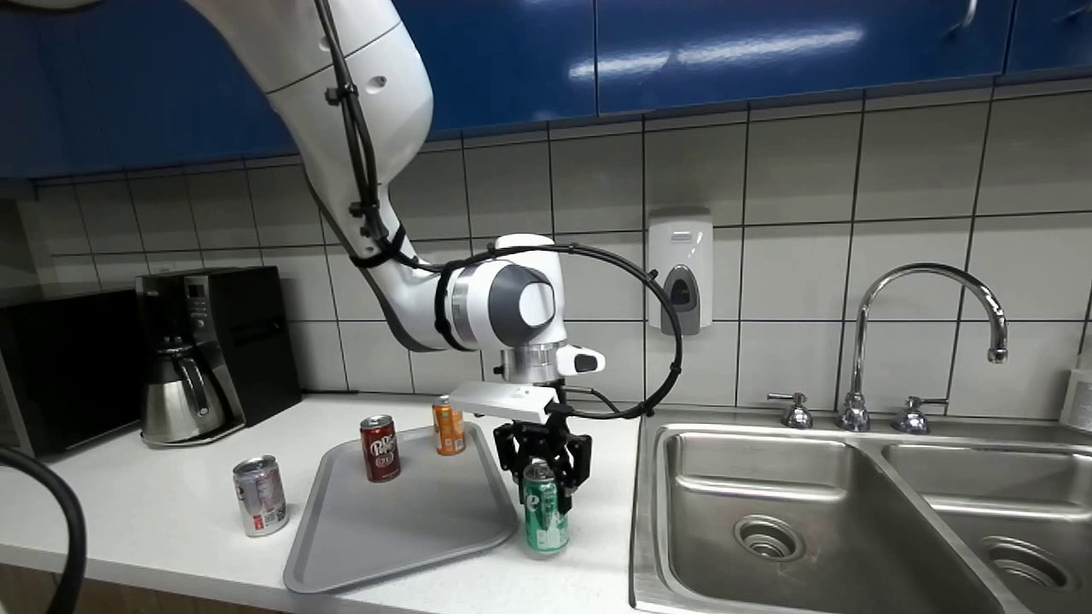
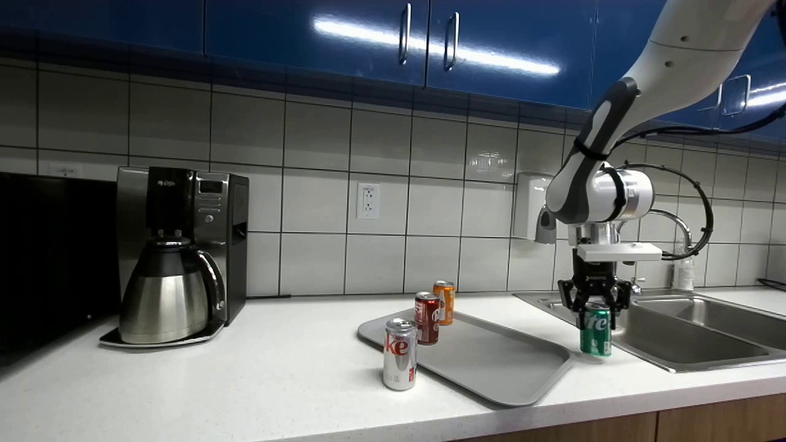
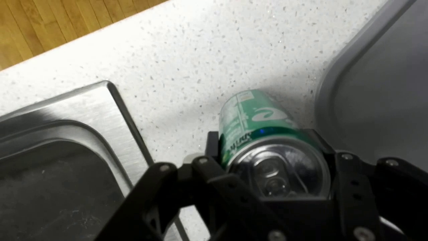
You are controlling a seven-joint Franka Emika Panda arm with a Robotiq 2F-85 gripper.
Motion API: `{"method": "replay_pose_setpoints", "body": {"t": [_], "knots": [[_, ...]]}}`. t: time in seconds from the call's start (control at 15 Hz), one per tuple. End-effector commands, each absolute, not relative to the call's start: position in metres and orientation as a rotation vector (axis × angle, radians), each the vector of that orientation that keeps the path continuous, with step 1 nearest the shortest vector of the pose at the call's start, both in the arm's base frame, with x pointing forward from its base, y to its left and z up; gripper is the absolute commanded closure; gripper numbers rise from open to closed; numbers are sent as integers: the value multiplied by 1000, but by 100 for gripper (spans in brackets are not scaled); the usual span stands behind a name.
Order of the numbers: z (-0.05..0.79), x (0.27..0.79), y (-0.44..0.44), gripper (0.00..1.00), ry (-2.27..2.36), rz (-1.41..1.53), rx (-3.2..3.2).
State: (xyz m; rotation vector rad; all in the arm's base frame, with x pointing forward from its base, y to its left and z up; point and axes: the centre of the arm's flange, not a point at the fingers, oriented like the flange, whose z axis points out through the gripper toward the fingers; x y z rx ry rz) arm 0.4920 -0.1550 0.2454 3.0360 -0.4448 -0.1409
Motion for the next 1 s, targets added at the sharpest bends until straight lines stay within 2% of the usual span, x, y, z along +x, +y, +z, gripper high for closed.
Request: {"method": "replay_pose_setpoints", "body": {"t": [0.0,0.2,0.27,0.4,0.53,0.93], "knots": [[242,501,-162,62,-393,-139,3035],[240,503,-162,62,-377,-138,3038],[242,504,-160,19,-372,-148,3042],[249,503,-155,5,-358,-139,3054],[260,504,-147,0,-331,-116,3061],[311,520,-113,0,-207,31,3084]]}}
